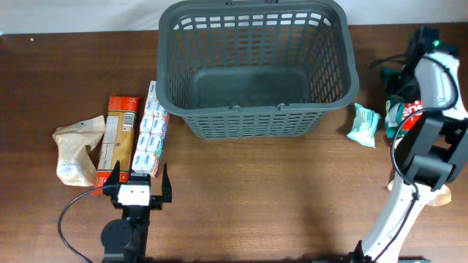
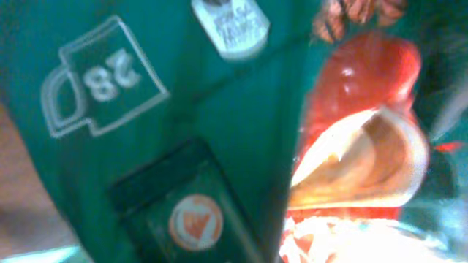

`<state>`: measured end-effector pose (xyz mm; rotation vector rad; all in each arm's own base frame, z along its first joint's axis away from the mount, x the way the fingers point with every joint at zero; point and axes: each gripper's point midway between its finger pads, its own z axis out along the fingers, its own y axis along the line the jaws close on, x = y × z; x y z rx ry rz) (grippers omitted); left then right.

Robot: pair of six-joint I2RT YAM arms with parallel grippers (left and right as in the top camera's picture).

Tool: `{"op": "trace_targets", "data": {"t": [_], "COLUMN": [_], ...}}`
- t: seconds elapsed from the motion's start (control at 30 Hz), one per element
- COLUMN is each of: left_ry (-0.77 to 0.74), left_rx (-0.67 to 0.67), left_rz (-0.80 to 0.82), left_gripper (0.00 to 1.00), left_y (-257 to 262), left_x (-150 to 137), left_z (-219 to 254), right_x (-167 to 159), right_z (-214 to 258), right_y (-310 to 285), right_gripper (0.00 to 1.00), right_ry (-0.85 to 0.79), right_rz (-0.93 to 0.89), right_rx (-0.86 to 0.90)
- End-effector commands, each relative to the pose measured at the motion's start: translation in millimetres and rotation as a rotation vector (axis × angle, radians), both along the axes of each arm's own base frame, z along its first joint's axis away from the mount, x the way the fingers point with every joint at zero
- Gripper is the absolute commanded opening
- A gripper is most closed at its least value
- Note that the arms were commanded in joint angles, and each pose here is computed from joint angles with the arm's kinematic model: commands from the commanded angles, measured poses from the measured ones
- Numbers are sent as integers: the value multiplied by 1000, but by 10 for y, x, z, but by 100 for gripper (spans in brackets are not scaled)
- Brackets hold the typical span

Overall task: Pack container
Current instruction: 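Lift the pouch over the basket and release it inside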

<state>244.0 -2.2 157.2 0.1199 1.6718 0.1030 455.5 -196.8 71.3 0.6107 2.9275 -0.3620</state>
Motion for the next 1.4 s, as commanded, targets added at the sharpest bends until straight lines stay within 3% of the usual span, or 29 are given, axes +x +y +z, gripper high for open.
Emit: {"op": "trace_targets", "data": {"t": [0.0,0.27,0.43,0.57,0.73,0.93,1.17,1.37], "left_ry": [-4,-4,-4,-4,-4,-4,-4,-4], "left_rx": [14,14,14,14,14,14,14,14], "left_rz": [15,15,15,15,15,15,15,15], "left_gripper": [99,99,99,99,99,99,99,99], "left_y": [33,33,33,33,33,33,33,33], "left_x": [0,0,0,0,0,0,0,0], "left_z": [-6,-6,-6,-6,-6,-6,-6,-6], "right_x": [281,-75,-367,-469,-342,42,216,116], "right_z": [1303,3425,4228,4498,4168,3067,2092,1524], "right_y": [-105,323,1124,1914,2786,3596,3816,3904], "right_gripper": [3,4,4,4,4,4,4,3], "right_ry": [-289,-759,-991,-1069,-973,-672,-447,-303], "right_rz": [-25,47,207,421,618,793,833,859], "right_rx": [-75,-187,-158,-119,-22,25,67,76]}}
